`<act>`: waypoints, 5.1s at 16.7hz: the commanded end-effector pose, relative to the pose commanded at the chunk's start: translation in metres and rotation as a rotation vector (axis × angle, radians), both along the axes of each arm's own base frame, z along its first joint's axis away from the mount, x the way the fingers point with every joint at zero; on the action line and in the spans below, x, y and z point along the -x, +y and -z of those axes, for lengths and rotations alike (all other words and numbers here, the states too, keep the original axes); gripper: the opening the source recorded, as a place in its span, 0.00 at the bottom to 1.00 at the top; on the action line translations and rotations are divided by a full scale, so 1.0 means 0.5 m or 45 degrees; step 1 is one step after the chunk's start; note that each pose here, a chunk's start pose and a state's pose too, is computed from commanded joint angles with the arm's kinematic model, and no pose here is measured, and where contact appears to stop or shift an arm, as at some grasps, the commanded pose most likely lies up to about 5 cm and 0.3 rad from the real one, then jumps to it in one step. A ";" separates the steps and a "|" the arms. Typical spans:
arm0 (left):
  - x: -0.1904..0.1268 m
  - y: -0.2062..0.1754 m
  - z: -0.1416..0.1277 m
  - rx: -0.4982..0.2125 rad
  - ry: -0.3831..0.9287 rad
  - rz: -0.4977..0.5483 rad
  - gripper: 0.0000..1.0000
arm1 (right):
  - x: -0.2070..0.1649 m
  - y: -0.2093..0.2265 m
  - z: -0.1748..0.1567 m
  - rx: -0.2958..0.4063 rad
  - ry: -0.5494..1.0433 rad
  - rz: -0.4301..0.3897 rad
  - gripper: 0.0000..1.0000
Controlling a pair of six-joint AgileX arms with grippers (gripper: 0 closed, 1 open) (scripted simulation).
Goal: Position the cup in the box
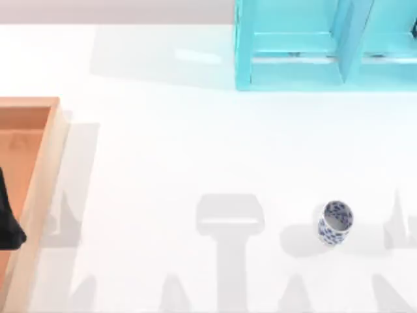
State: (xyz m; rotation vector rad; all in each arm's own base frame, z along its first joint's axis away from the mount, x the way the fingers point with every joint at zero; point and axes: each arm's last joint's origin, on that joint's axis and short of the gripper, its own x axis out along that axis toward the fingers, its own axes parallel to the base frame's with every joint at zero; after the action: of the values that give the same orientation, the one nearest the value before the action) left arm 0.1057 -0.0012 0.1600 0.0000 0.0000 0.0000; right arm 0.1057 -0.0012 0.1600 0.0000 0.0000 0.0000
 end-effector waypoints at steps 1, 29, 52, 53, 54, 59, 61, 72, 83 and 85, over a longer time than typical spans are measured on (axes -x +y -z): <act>0.000 0.000 0.000 0.000 0.000 0.000 1.00 | 0.000 0.000 0.000 0.000 0.000 0.000 1.00; -0.284 -0.814 -0.212 0.037 1.609 0.254 1.00 | 0.000 0.000 0.000 0.000 0.000 0.000 1.00; -0.235 -0.934 -0.049 -0.019 1.621 0.020 1.00 | 0.000 0.000 0.000 0.000 0.000 0.000 1.00; -0.241 -0.934 -0.031 -0.013 1.618 0.024 1.00 | 0.000 0.000 0.000 0.000 0.000 0.000 1.00; -0.247 -0.934 -0.013 -0.009 1.615 0.028 1.00 | 0.000 0.000 0.000 0.000 0.000 0.000 1.00; -0.266 -0.926 0.054 -0.016 1.619 0.022 1.00 | 0.000 0.000 0.000 0.000 0.000 0.000 1.00; -0.266 -0.926 0.055 -0.016 1.619 0.022 1.00 | 0.000 0.000 0.000 0.000 0.000 0.000 1.00; -0.266 -0.926 0.055 -0.016 1.619 0.022 0.32 | 0.000 0.000 0.000 0.000 0.000 0.000 1.00; -0.266 -0.926 0.055 -0.016 1.619 0.022 0.00 | 0.000 0.000 0.000 0.000 0.000 0.000 1.00; -0.262 -0.927 0.053 -0.019 1.618 0.028 0.00 | 0.000 0.000 0.000 0.000 0.000 0.000 1.00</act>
State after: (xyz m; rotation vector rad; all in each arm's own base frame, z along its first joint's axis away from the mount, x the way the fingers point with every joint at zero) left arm 0.2369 -0.4648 0.1335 0.0150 1.2711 -0.0217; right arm 0.1057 -0.0012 0.1600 0.0000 0.0000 0.0000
